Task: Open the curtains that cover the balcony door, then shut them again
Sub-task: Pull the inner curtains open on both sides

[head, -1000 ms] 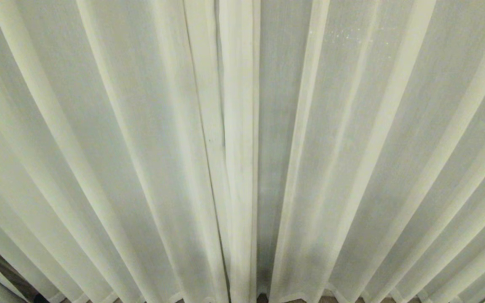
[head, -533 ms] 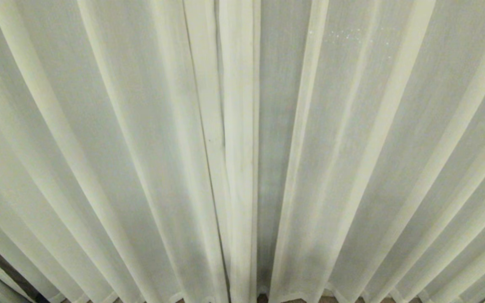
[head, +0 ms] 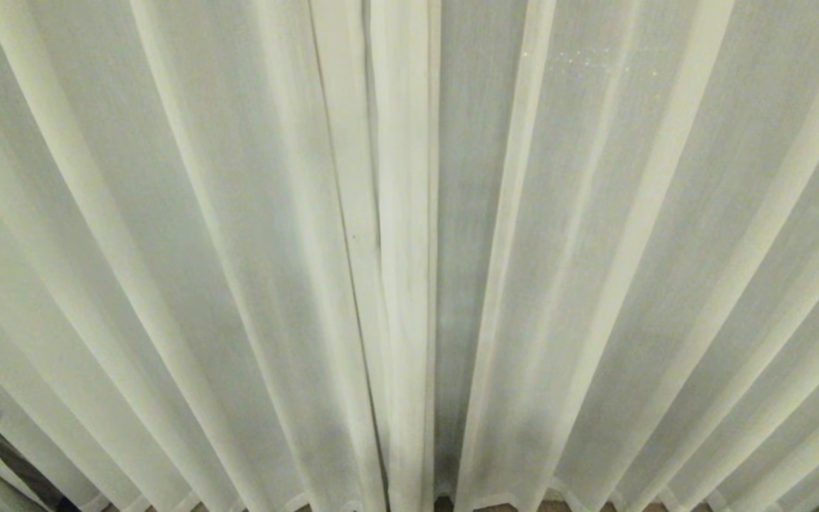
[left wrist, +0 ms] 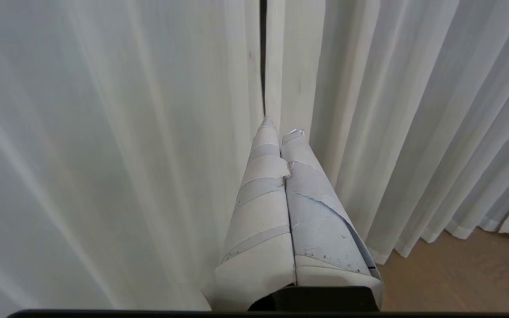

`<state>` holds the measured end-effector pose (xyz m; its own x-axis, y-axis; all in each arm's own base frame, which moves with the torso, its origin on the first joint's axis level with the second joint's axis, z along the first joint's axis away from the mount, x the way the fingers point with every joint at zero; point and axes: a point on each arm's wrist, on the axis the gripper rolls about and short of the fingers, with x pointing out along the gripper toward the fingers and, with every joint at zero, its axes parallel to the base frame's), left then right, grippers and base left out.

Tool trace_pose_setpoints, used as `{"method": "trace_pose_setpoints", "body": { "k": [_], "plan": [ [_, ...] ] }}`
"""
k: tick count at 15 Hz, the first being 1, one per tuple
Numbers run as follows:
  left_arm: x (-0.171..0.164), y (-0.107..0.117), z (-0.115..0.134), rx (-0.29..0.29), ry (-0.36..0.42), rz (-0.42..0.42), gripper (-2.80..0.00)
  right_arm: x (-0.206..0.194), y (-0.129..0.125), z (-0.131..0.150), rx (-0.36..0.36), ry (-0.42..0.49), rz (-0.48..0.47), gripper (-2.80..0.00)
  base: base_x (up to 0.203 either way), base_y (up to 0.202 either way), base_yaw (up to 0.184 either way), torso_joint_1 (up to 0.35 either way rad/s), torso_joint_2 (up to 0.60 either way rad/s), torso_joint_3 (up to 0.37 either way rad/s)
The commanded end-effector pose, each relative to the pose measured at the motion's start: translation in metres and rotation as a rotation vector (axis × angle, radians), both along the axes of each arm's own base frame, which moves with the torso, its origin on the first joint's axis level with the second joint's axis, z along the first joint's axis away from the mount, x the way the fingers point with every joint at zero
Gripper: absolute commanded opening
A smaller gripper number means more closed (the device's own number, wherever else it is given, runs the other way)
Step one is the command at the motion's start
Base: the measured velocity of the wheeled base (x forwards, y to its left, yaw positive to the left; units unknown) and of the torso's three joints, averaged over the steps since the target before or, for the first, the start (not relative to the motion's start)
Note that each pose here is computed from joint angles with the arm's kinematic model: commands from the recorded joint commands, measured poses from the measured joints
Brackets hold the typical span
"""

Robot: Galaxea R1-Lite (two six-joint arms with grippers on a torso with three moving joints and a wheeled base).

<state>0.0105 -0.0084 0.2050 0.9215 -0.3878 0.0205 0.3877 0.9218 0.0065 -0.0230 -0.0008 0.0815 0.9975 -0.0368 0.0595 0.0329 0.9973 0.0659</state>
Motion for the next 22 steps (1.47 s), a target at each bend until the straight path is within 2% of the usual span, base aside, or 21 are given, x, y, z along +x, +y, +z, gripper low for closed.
{"method": "trace_pose_setpoints", "body": {
  "k": [1,8,14,15,16,18,22],
  "plan": [
    [0.05,-0.003,0.017,0.006,0.107,-0.024,-2.8,0.0,0.0,0.0,0.001,0.0,0.001,-2.8,0.0,0.0,0.0,0.0,0.0,0.0],
    [0.158,-0.033,0.059,0.041,0.103,-0.127,-2.8,0.0,0.0,0.0,0.001,0.0,0.0,-2.8,0.0,0.0,0.0,0.0,0.0,0.0],
    [0.237,-0.067,0.065,0.071,0.149,-0.064,-2.8,0.0,0.0,0.0,0.001,0.0,0.001,-2.8,0.0,0.0,0.0,0.0,0.0,0.0],
    [0.245,-0.072,0.065,0.073,0.15,-0.066,-0.22,0.0,0.0,0.0,0.001,0.0,0.0,-2.8,0.0,0.0,0.0,0.0,0.0,0.0],
    [0.252,-0.076,0.065,0.072,0.147,-0.067,0.0,0.0,0.0,0.0,0.001,0.0,0.0,-2.8,0.0,0.0,0.0,0.0,0.0,0.0],
    [0.263,-0.08,0.069,0.059,0.112,-0.07,0.0,0.0,0.0,0.0,0.002,0.0,0.0,-2.8,0.0,0.0,0.0,0.0,0.0,0.0],
    [0.279,-0.089,0.074,0.05,0.094,-0.084,0.0,0.0,0.0,0.0,0.001,0.0,0.0,-2.8,0.0,0.0,0.0,0.0,0.0,0.0]
  ]
}}
